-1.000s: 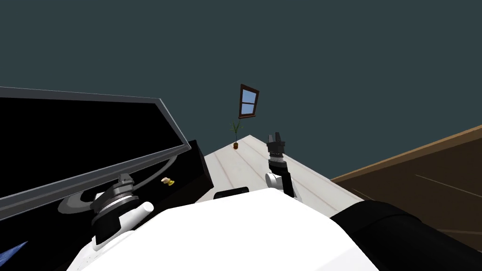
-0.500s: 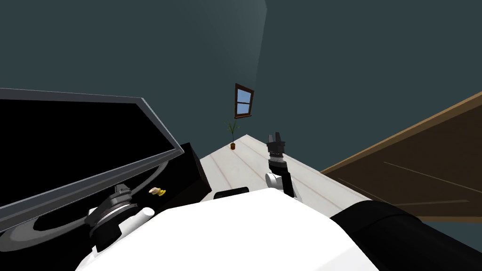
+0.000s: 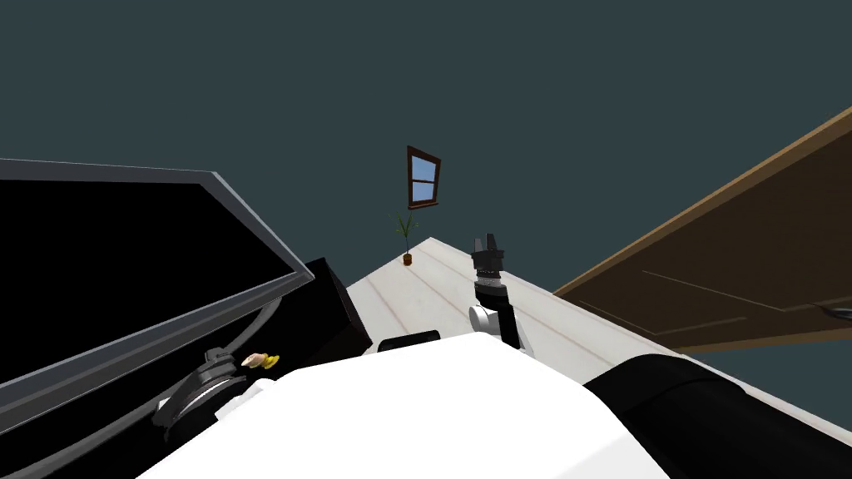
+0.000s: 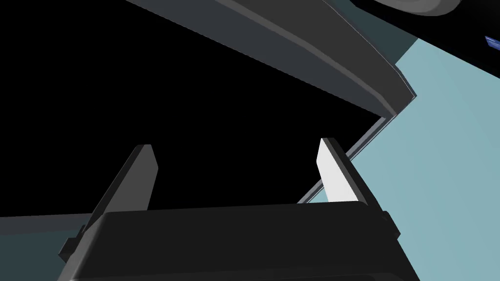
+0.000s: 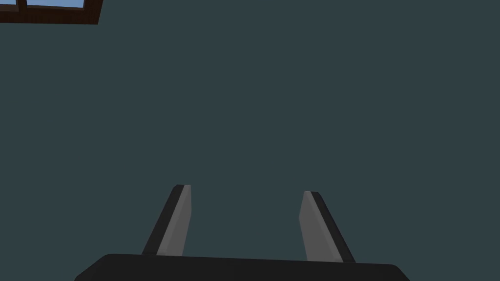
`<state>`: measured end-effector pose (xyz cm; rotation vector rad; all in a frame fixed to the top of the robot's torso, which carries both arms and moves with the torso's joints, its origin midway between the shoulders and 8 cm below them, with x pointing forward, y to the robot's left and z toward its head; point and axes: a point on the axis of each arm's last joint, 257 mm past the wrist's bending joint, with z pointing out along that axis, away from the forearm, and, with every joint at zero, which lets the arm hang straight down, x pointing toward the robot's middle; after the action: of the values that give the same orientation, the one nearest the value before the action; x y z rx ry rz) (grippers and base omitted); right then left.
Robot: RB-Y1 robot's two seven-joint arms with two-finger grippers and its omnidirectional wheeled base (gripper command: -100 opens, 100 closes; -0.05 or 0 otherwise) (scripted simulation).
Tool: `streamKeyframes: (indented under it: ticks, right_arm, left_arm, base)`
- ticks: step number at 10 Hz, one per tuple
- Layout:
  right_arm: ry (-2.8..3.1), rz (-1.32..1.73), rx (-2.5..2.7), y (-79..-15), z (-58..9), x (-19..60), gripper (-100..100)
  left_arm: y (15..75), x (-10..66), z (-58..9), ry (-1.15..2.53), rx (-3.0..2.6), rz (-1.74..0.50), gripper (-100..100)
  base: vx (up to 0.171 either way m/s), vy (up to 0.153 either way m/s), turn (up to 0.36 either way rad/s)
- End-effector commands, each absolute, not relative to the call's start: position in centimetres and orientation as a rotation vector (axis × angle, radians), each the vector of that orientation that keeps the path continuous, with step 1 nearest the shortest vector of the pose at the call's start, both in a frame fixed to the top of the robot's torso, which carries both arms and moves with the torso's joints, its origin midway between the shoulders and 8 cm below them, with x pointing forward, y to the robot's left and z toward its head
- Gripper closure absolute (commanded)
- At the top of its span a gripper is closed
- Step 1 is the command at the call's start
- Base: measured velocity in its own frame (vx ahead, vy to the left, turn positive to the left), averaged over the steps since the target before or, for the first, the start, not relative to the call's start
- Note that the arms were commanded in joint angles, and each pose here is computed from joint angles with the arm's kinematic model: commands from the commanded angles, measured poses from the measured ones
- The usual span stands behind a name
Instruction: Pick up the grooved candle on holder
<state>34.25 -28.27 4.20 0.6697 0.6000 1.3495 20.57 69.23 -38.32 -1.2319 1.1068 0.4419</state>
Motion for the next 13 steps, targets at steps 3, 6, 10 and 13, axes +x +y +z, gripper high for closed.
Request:
streamKeyframes:
  ticks: [3,6,10,13]
  right_arm:
    - [0.6,1.349,0.67,-28.3,4.2,34.2,0]
    - [0.6,1.349,0.67,-28.3,4.2,34.2,0]
    - [0.6,1.349,0.67,-28.3,4.2,34.2,0]
    - [0.6,1.349,0.67,-28.3,4.2,34.2,0]
  left_arm:
    - [66.4,17.2,-43.9,1.161,-1.361,0.486,-100]
    - [63.4,15.1,-47.8,1.199,-1.455,0.497,-100]
    - [60.0,13.7,-51.2,1.233,-1.539,0.494,-100]
    - [57.0,12.8,-53.5,1.257,-1.599,0.484,-100]
  base:
    - [0.054,0.082,-0.143]
    - [0.038,0.086,-0.103]
    - [0.016,0.066,-0.059]
    - [0.019,0.128,-0.053]
